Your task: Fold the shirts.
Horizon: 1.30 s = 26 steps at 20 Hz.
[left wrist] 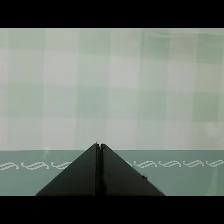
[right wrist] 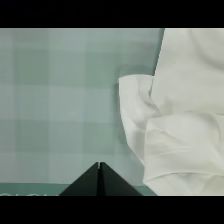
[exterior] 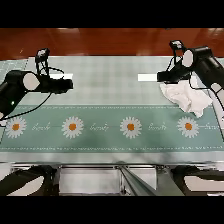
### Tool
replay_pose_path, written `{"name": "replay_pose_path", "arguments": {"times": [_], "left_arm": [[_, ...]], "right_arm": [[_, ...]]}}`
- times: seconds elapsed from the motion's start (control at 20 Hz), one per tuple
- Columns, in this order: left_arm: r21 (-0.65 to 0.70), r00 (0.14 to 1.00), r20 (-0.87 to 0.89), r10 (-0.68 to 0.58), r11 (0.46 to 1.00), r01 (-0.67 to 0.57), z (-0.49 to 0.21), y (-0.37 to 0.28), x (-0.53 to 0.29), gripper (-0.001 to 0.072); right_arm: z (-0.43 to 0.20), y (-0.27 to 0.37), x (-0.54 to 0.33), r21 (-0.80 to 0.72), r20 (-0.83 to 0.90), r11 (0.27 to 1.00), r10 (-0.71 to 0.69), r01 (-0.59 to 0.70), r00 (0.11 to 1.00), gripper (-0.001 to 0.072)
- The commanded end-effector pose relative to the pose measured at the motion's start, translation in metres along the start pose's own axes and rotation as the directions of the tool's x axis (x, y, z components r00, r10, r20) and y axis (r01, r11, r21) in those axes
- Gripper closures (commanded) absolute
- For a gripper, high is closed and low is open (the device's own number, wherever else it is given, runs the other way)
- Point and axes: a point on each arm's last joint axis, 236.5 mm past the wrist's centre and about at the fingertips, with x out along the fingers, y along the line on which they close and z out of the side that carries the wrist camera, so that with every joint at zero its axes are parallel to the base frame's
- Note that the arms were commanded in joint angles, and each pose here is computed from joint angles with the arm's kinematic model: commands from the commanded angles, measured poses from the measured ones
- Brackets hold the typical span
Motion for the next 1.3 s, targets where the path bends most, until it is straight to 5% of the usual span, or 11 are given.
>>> {"name": "replay_pose_path", "arguments": {"times": [0.0, 0.4, 0.45, 0.5, 0.55, 0.6, 0.85, 1.05, 1.25], "left_arm": [[0.000, 1.000, 0.001, 0.000, 1.000, 0.000, 0.000, 0.000, 0.000, 0.0690], [0.001, 1.000, 0.001, -0.001, 1.000, 0.001, 0.000, -0.001, 0.000, 0.0690], [0.002, 1.000, 0.002, 0.001, 1.000, -0.001, 0.000, 0.000, 0.000, 0.0689], [0.003, 1.000, -0.001, 0.004, 1.000, -0.004, 0.000, 0.001, 0.000, 0.0645], [0.009, 1.000, -0.009, 0.013, 1.000, -0.013, -0.002, 0.003, 0.000, 0.0434], [0.015, 0.999, -0.027, 0.026, 1.000, -0.025, -0.007, 0.006, 0.000, 0.0197], [0.056, 0.955, -0.269, 0.126, 0.992, -0.115, -0.065, 0.029, -0.013, 0.0198], [0.120, 0.963, -0.256, 0.088, 0.991, -0.058, -0.082, -0.006, -0.027, 0.0198], [0.105, 0.977, -0.209, 0.040, 0.994, -0.019, -0.092, -0.030, -0.030, 0.0198]], "right_arm": [[0.000, 0.000, 0.000, 0.000, -0.001, 1.000, 0.000, 0.000, 1.000, 0.0685], [0.028, 0.002, -0.001, -0.007, 0.116, 1.000, 0.008, -0.007, 0.993, 0.0684], [0.039, -0.001, -0.003, -0.020, 0.166, 1.000, -0.004, 0.007, 0.986, 0.0619], [0.052, -0.007, -0.006, -0.040, 0.219, 0.998, -0.031, 0.041, 0.975, 0.0380], [0.066, -0.017, -0.012, -0.072, 0.276, 0.993, -0.074, 0.097, 0.958, 0.0299], [0.079, -0.030, -0.019, -0.094, 0.323, 0.983, -0.122, 0.161, 0.939, 0.0299], [0.086, -0.125, -0.007, 0.098, 0.254, 0.974, -0.221, 0.203, 0.941, 0.0301], [-0.003, -0.176, 0.056, 0.198, -0.107, 0.964, -0.158, 0.177, 0.982, 0.0301], [-0.051, -0.177, 0.094, 0.226, -0.224, 0.967, -0.069, 0.121, 0.972, 0.0302]]}}
